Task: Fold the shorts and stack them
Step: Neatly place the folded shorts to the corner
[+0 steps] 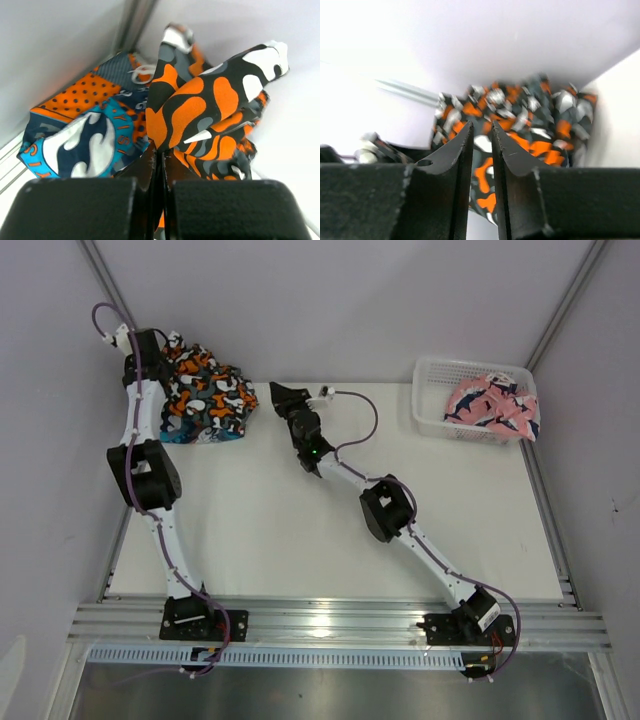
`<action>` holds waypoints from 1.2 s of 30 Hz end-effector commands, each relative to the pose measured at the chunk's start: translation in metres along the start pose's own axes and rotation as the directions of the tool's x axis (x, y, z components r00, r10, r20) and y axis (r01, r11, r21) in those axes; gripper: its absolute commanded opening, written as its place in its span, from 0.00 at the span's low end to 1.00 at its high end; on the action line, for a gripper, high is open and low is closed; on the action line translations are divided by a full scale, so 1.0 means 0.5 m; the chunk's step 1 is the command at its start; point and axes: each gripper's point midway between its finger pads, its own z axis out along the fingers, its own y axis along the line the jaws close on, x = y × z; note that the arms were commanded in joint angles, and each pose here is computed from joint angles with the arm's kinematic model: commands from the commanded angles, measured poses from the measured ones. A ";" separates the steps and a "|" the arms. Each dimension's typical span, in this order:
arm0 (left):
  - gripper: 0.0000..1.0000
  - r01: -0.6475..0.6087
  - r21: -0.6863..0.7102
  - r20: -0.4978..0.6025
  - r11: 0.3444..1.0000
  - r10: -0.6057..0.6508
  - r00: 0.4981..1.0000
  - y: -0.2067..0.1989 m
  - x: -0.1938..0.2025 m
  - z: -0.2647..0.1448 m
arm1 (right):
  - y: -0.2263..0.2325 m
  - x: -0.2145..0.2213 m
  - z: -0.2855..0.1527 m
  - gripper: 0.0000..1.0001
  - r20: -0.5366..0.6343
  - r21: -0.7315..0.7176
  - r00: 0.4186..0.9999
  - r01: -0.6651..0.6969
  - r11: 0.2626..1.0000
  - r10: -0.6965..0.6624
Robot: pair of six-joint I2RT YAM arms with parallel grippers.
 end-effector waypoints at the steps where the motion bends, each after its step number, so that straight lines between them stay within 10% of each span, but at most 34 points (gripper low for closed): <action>1: 0.00 0.065 -0.027 0.061 0.998 -0.063 0.996 0.037 -0.027 0.054 | 0.001 -0.080 0.027 0.24 0.087 -0.038 0.995 -0.037 0.999 0.040; 7: 0.00 0.054 -0.100 0.016 0.993 -0.053 0.998 0.083 0.027 0.103 | -0.035 -0.072 0.018 0.45 0.030 -0.045 0.999 -0.040 0.998 0.041; 24: 0.06 0.056 -0.241 0.022 0.969 -0.052 0.998 0.204 -0.003 0.097 | -0.003 -0.086 -0.005 0.61 -0.131 -0.106 0.991 0.024 0.994 -0.038; 27: 0.20 0.054 -0.252 0.044 0.966 -0.044 0.998 0.211 -0.025 0.091 | -0.005 -0.102 -0.009 0.65 -0.151 -0.113 0.987 0.033 0.993 -0.050; 28: 0.49 0.055 -0.242 0.045 0.969 -0.045 0.998 0.208 -0.028 0.090 | -0.014 -0.102 -0.014 0.66 -0.160 -0.107 0.985 0.039 0.994 -0.056; 31: 0.78 0.060 -0.226 0.046 0.972 -0.051 0.998 0.200 -0.035 0.084 | 0.003 -0.113 -0.014 0.68 -0.175 -0.121 0.981 0.064 0.991 -0.085; 36: 0.88 0.070 -0.193 0.063 0.979 -0.059 0.996 0.172 -0.061 0.064 | 0.014 -0.129 -0.021 0.72 -0.205 -0.127 0.971 0.100 0.987 -0.125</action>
